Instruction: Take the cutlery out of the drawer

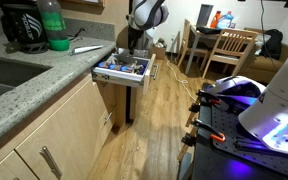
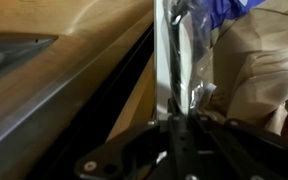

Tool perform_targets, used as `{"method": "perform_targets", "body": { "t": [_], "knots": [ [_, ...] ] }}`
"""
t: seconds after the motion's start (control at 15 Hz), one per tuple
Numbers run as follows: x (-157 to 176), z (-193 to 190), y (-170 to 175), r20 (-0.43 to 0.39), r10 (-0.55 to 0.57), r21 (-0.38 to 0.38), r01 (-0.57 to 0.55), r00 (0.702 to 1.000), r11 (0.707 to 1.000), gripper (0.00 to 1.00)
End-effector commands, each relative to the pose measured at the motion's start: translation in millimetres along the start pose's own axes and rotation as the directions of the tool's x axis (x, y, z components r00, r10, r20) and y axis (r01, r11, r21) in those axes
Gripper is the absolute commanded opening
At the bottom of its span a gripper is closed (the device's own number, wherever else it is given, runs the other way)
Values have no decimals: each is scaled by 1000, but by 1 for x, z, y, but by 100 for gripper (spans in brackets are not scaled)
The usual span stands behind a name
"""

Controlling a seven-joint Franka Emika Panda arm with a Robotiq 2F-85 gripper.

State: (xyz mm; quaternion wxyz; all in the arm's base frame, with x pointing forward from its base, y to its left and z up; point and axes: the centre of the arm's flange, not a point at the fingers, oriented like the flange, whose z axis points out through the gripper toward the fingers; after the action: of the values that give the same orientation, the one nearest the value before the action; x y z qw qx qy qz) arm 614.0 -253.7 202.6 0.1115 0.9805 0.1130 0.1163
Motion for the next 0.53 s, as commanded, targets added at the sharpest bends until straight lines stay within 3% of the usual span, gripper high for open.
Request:
{"method": "perform_targets", "body": {
  "t": [0.0, 0.47],
  "knots": [
    [-19, -48, 6, -36, -4, -41, 2, 999, 999, 3],
    [-23, -94, 10, -91, -54, -144, 41, 994, 989, 3]
  ]
}}
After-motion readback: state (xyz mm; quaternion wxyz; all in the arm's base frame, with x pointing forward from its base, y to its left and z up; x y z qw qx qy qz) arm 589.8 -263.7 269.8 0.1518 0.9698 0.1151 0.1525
